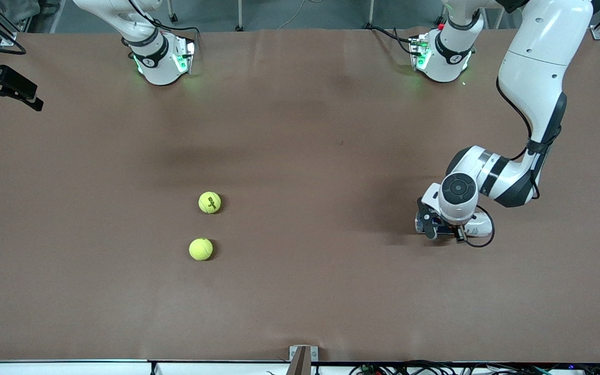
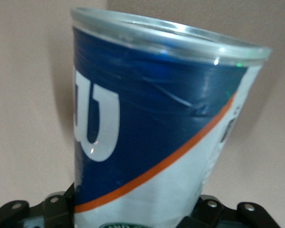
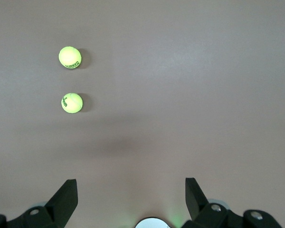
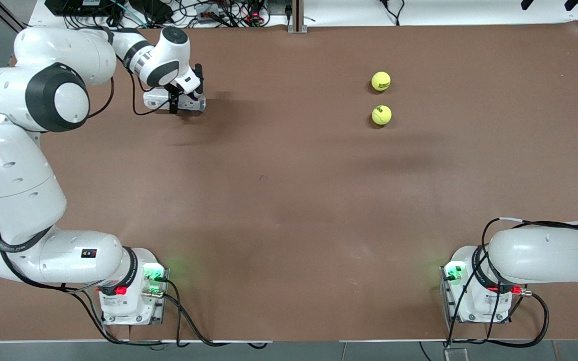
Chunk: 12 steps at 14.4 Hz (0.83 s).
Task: Insert tennis ball vertically with right arm
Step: 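Carry the upright can with the left gripper toward the tennis balls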
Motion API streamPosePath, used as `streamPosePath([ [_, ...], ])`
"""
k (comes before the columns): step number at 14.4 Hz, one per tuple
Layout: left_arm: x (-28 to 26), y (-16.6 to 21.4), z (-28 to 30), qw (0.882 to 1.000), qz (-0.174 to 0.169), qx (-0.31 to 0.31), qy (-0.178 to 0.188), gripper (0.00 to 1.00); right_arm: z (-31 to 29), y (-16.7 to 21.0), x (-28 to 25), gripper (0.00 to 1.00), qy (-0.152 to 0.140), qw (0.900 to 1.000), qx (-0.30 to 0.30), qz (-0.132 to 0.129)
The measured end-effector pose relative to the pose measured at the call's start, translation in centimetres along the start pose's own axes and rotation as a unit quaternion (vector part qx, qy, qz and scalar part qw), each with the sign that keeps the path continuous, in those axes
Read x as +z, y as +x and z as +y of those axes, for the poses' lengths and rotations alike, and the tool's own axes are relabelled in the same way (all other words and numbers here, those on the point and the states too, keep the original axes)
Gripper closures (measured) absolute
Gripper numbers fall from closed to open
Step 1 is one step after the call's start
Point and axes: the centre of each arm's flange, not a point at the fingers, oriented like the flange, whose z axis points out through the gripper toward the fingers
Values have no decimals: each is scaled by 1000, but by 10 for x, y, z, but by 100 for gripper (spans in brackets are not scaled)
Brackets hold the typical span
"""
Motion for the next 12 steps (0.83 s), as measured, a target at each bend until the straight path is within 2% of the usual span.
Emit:
streamPosePath([
  [1,-1,2,1,1000,0,1,0,22,0,0,0,0,0,1000,0,0],
  [4,0,4,2,1000,-1,7,2,1,1,1,0,0,0,1000,2,2],
  [12,-3,12,4,999,-21,41,25,3,2,3,2,0,0,1000,4,1],
])
